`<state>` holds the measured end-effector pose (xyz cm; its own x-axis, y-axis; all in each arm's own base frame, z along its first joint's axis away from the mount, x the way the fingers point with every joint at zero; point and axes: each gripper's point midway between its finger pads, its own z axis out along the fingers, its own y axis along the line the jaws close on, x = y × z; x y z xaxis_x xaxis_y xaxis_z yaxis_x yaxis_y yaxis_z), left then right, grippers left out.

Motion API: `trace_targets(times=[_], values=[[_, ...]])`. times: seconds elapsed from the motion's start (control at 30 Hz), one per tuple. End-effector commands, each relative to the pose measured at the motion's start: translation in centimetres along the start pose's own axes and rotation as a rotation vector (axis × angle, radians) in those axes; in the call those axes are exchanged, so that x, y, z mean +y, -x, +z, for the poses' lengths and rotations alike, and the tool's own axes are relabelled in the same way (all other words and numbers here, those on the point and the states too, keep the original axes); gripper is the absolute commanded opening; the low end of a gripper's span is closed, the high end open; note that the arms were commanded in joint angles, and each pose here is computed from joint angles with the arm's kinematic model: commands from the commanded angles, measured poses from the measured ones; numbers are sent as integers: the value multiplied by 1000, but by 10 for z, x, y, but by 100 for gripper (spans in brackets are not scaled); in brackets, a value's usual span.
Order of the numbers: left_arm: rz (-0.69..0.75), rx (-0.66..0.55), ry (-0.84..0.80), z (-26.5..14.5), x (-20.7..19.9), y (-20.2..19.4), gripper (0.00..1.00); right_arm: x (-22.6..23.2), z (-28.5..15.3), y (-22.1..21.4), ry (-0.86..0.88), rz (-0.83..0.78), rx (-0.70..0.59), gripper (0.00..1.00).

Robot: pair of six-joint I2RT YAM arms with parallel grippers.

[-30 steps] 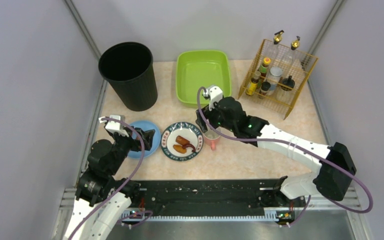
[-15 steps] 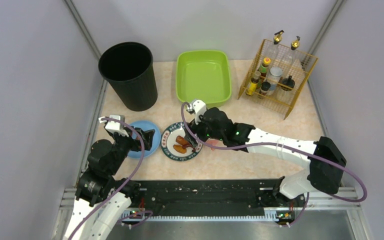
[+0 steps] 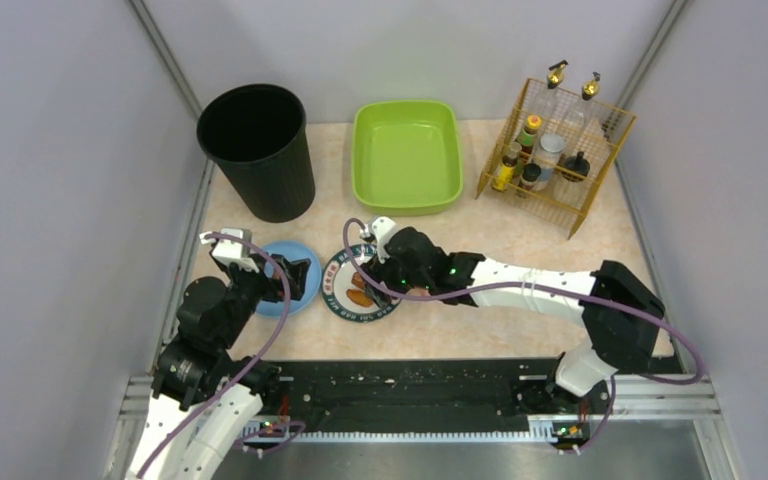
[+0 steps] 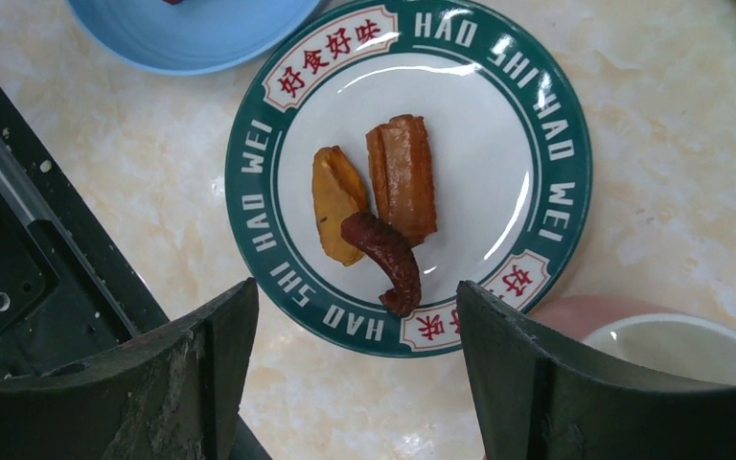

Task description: Clear the kitchen counter

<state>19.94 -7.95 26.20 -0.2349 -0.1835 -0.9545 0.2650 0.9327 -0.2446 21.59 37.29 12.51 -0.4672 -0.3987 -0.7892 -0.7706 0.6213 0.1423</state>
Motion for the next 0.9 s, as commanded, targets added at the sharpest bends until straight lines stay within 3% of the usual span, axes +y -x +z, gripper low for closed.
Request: trace_targets(times=[0.0, 0.5, 0.87], values=[[13, -11, 3, 4, 0, 3, 99, 15, 11, 8, 25, 19, -21, 74], [14, -8, 2, 5, 0, 3, 99, -50, 30, -17, -350, 94, 11, 74], [13, -12, 2, 4, 0, 4, 99, -53, 35, -25, -346, 126, 22, 75]])
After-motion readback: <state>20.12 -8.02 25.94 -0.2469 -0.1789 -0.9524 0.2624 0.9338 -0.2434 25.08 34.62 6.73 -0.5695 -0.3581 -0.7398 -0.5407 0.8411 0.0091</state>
